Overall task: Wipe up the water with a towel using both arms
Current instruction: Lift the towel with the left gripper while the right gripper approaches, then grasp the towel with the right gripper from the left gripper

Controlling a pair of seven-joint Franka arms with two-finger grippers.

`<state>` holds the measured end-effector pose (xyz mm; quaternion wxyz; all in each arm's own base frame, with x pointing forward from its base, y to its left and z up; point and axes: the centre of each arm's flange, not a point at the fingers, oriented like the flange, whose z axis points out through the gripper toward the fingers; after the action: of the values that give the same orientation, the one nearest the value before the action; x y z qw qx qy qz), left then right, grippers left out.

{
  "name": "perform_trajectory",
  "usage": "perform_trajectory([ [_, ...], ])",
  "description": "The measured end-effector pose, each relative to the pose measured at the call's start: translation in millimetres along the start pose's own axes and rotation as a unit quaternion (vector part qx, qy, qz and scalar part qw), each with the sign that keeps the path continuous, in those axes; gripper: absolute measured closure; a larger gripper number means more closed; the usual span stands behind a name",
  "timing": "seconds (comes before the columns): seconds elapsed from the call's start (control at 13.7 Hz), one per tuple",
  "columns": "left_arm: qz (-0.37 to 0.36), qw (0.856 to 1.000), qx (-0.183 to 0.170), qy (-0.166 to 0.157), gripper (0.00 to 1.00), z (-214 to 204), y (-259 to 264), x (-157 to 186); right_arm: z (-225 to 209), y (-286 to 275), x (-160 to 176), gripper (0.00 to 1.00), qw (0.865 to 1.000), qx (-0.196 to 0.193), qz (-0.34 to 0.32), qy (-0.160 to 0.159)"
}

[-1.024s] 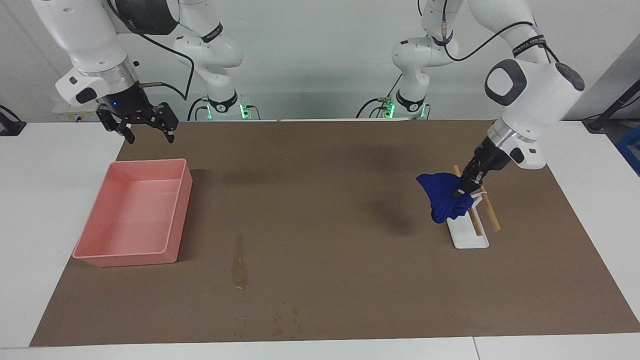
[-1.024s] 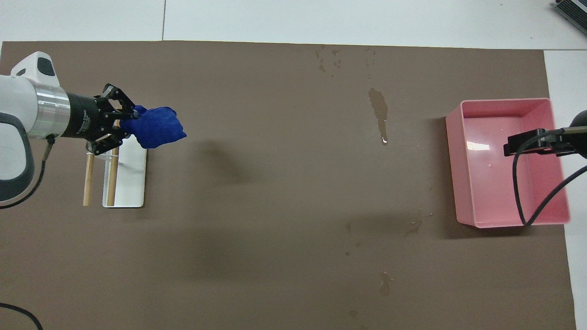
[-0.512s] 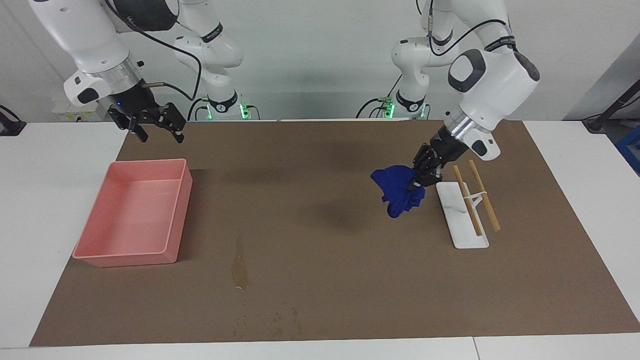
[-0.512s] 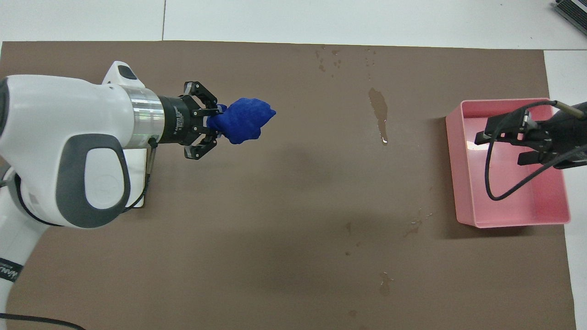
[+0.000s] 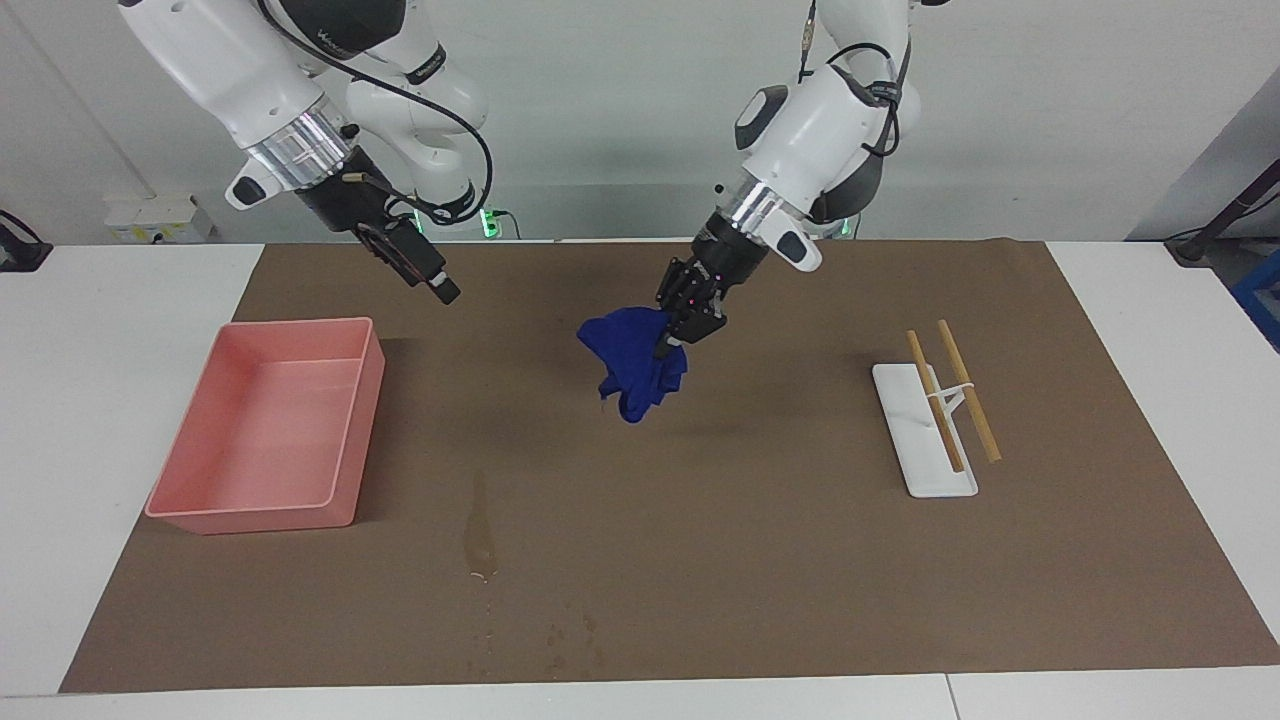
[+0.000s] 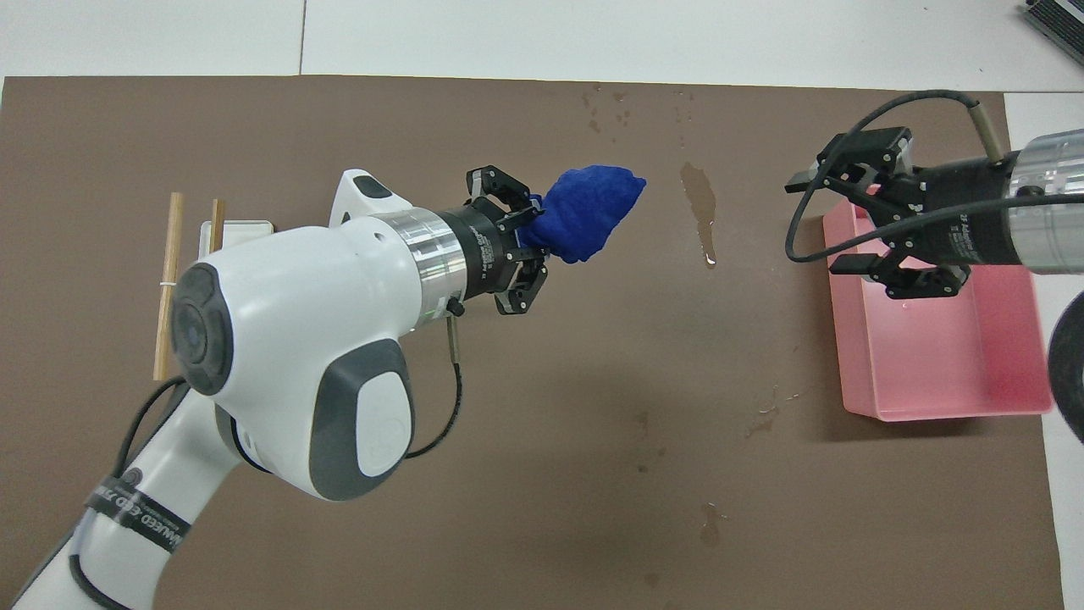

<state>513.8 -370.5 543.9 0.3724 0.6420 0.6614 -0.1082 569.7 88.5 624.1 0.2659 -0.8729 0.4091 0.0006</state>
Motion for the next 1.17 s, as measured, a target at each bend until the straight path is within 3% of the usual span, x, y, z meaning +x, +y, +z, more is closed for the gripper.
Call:
perform_trajectory([
  [0.29, 0.021, 0.999, -0.034, -0.033, 0.73, 7.5, -26.1, -38.5, 13.1, -21.2, -10.2, 0.0, 0.991, 0.082, 0.105, -0.001],
  [0.44, 0.028, 0.996, -0.063, -0.05, 0.73, 10.3, -34.1, -51.1, 26.6, -33.9, -22.2, 0.0, 0.984, 0.106, 0.144, -0.002],
  [1.17, 0.043, 0.99, -0.111, -0.082, 0.73, 9.7, -48.7, -73.1, 57.3, -37.5, -36.3, 0.0, 0.973, 0.103, 0.207, -0.027],
])
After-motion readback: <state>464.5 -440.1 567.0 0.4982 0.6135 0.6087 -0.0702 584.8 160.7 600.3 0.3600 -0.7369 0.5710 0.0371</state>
